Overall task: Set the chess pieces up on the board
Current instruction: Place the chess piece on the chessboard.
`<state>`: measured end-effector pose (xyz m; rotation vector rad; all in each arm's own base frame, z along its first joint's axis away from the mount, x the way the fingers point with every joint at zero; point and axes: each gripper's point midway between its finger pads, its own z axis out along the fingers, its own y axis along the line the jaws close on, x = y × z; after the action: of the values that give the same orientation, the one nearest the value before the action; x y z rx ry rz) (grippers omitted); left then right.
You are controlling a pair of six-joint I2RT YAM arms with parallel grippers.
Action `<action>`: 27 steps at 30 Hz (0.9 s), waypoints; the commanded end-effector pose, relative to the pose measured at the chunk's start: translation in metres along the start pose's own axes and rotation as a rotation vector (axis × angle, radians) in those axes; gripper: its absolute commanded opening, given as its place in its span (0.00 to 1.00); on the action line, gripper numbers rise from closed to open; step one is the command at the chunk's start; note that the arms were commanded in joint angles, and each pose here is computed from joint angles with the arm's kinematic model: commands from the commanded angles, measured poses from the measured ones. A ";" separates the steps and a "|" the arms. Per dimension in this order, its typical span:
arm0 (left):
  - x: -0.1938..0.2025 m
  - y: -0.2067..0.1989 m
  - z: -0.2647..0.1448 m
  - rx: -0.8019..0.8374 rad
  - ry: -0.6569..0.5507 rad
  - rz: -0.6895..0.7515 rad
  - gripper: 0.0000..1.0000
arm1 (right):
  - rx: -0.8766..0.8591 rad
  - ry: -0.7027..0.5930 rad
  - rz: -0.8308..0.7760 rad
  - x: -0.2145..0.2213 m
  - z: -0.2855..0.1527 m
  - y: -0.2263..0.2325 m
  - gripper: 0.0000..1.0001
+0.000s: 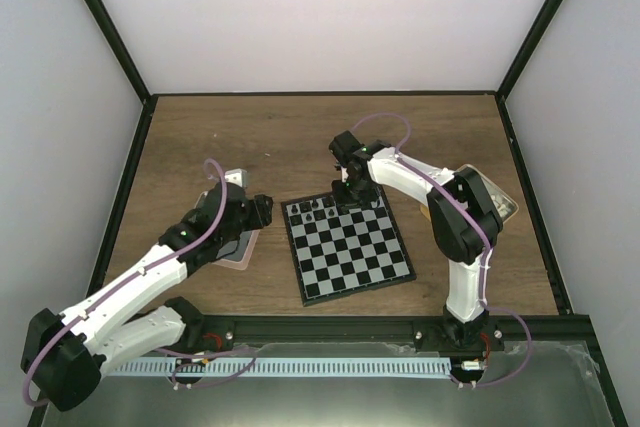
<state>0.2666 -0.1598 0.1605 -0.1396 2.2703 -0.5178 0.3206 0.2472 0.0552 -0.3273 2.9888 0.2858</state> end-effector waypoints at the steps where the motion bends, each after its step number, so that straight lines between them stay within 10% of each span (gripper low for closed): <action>1: 0.002 0.003 0.000 -0.013 0.006 0.009 0.66 | -0.035 -0.032 -0.002 -0.012 -0.009 0.008 0.18; 17: 0.049 0.048 0.004 -0.193 0.153 -0.078 0.69 | -0.063 -0.076 -0.004 -0.016 -0.011 0.012 0.14; 27: 0.083 0.057 0.007 -0.201 0.270 -0.111 0.67 | -0.033 -0.187 0.006 -0.027 -0.043 0.006 0.34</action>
<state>0.2273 -0.1307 0.0870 -0.2975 2.5371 -0.3638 0.3306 0.2535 0.0693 -0.3150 2.9071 0.3372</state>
